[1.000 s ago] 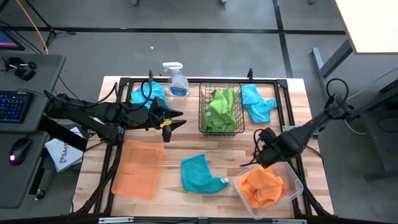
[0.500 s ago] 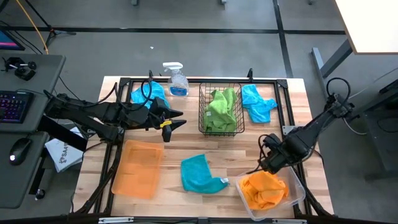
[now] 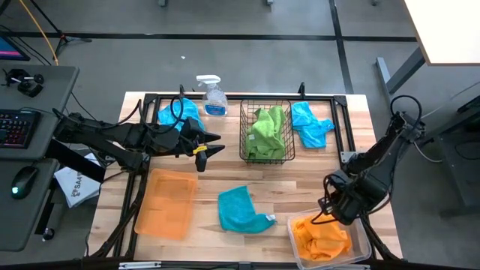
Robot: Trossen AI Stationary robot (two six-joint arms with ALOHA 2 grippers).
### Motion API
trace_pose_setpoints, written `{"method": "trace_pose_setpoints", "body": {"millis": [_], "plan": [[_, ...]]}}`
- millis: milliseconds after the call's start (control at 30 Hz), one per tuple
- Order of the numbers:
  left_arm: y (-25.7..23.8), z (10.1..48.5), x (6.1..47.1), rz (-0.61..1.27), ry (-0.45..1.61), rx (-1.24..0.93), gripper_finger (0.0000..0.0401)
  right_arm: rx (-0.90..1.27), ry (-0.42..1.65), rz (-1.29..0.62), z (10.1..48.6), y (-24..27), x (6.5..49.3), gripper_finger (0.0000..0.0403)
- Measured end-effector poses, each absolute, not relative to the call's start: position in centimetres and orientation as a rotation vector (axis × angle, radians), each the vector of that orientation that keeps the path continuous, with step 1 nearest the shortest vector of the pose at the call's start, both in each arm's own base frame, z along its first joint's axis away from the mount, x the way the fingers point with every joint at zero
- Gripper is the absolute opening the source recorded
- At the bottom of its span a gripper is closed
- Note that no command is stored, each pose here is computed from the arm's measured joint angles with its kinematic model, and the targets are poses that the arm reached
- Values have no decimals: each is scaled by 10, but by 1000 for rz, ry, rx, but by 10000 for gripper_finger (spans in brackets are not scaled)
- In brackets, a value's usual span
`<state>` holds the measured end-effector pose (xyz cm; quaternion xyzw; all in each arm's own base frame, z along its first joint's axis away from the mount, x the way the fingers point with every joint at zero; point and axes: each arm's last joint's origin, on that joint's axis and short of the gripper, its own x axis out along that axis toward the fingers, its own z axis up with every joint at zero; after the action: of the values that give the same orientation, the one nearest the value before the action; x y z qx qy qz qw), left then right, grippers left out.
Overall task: Sort microfiber towel by color & place in baskets
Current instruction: Adjust the transparent bin, then put the top left blue microfiber cloth into the orange bin
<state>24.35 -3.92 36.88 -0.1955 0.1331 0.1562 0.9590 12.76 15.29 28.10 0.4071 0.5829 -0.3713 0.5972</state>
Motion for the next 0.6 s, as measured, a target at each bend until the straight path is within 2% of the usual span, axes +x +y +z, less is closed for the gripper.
{"method": "trace_pose_setpoints", "body": {"millis": [167,267,400,500,600], "plan": [[-36,369,244,335,265,-402,188,957,1129,-857,304,151,130,0],[-18,366,243,424,299,-450,187,940,998,-852,320,145,132,0],[21,343,229,661,559,-472,178,915,944,-878,332,136,134,0],[49,307,214,838,821,-476,173,885,950,-890,333,131,137,0],[72,268,199,939,966,-537,172,870,952,-900,331,127,141,0]]}}
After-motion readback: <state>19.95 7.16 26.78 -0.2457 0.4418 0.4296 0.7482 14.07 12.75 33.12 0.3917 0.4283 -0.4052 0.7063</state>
